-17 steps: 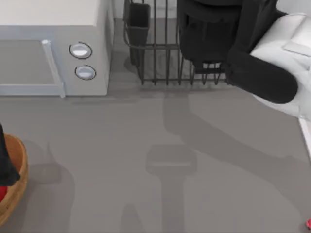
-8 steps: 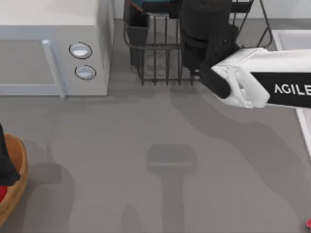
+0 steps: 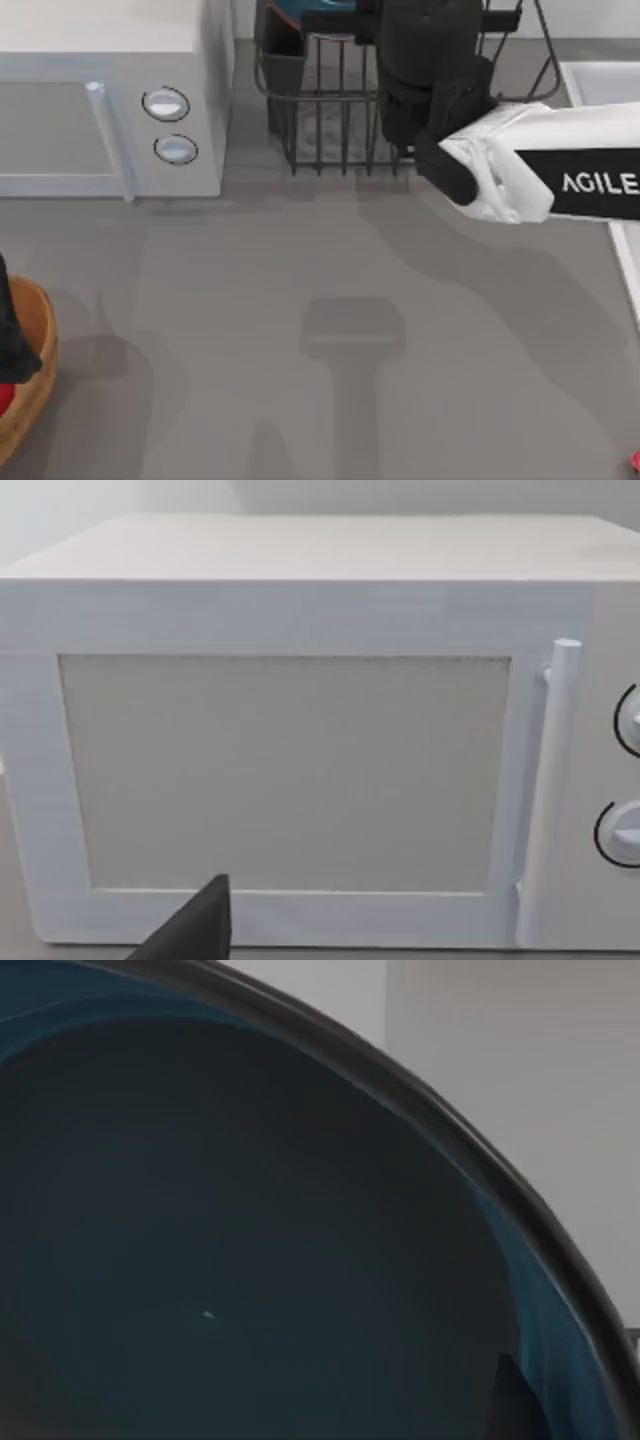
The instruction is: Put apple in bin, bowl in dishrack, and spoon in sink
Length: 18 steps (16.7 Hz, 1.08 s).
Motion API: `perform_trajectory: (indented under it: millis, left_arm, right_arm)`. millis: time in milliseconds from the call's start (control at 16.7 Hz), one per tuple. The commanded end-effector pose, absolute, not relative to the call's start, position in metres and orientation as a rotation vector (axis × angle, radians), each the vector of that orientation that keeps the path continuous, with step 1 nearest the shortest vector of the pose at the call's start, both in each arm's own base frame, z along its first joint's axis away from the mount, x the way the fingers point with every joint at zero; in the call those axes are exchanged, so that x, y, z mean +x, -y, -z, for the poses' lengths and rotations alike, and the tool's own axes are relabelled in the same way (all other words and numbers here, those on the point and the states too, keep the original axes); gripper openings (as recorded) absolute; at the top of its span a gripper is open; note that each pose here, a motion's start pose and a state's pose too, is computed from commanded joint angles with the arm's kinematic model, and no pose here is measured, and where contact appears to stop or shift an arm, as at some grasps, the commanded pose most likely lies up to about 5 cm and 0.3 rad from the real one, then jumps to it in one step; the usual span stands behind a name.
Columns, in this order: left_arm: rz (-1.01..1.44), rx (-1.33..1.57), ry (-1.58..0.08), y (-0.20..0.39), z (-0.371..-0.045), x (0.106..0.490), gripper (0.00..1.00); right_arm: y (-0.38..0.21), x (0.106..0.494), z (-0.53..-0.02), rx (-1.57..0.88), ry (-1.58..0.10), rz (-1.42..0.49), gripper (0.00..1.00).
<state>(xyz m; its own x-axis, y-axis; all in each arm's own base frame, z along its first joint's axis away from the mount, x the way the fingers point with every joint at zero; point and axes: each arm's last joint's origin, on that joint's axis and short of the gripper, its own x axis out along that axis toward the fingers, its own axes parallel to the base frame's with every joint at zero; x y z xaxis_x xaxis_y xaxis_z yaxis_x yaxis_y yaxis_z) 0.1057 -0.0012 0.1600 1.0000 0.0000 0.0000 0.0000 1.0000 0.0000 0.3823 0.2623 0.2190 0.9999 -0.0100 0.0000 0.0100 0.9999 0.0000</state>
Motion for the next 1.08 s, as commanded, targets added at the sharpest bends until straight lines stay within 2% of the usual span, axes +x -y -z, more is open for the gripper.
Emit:
perform_trajectory:
  millis: [660,1080]
  left_arm:
    - [0.0,0.0,0.0,0.0012,-0.16,0.1057,1.0]
    - [0.0,0.0,0.0,0.0012,-0.16,0.1057,1.0]
  right_arm:
    - [-0.2623,0.3823,-0.219,0.0,0.0,0.01,0.98]
    - [-0.2623,0.3823,-0.219,0.0,0.0,0.01,1.0]
